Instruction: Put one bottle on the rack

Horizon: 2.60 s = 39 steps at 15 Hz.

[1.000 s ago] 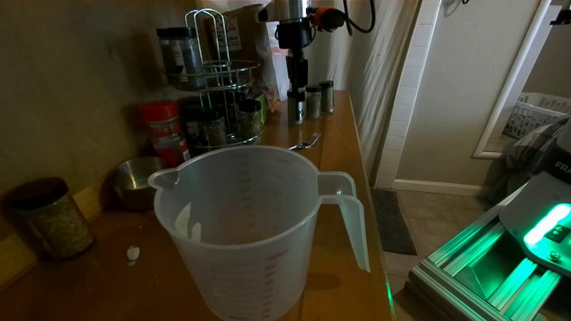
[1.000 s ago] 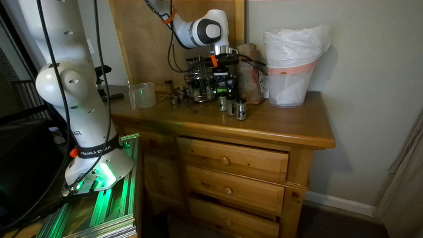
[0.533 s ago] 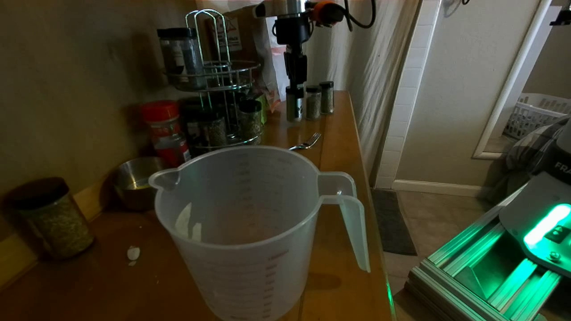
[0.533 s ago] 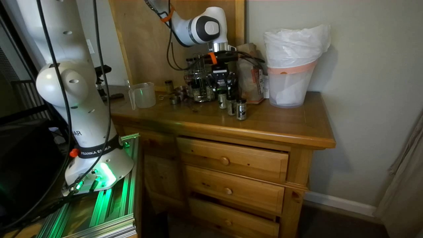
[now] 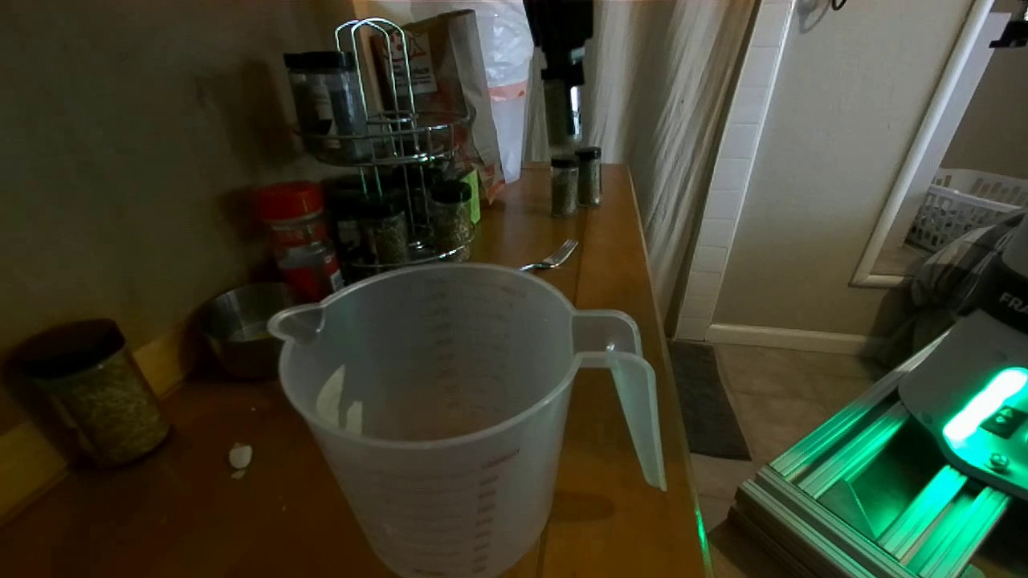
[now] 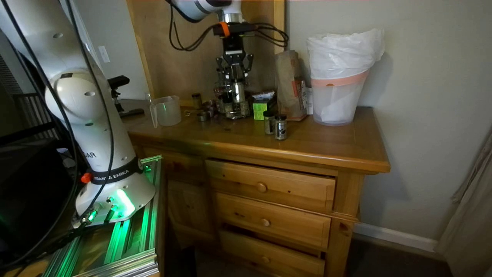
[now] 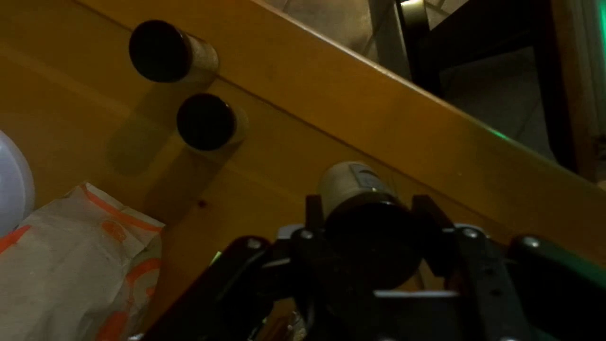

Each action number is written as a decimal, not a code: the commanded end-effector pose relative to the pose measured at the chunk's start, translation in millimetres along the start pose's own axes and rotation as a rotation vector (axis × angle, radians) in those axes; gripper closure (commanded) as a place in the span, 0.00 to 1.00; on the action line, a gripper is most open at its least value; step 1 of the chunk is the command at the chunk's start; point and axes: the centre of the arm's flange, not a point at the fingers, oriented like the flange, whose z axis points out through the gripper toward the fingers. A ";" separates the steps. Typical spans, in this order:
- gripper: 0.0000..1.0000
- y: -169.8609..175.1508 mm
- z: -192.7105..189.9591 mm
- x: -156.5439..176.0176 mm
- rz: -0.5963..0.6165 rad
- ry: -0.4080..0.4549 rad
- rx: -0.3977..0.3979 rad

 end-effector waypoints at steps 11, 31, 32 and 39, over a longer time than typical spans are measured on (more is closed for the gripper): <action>0.76 -98.2 -98.2 75.9 -0.368 0.263 -0.097; 0.51 -106.4 -100.0 76.9 -0.390 0.253 -0.140; 0.51 -106.4 -100.0 76.9 -0.390 0.253 -0.140; 0.76 -105.0 -93.3 92.2 -0.414 0.238 -0.128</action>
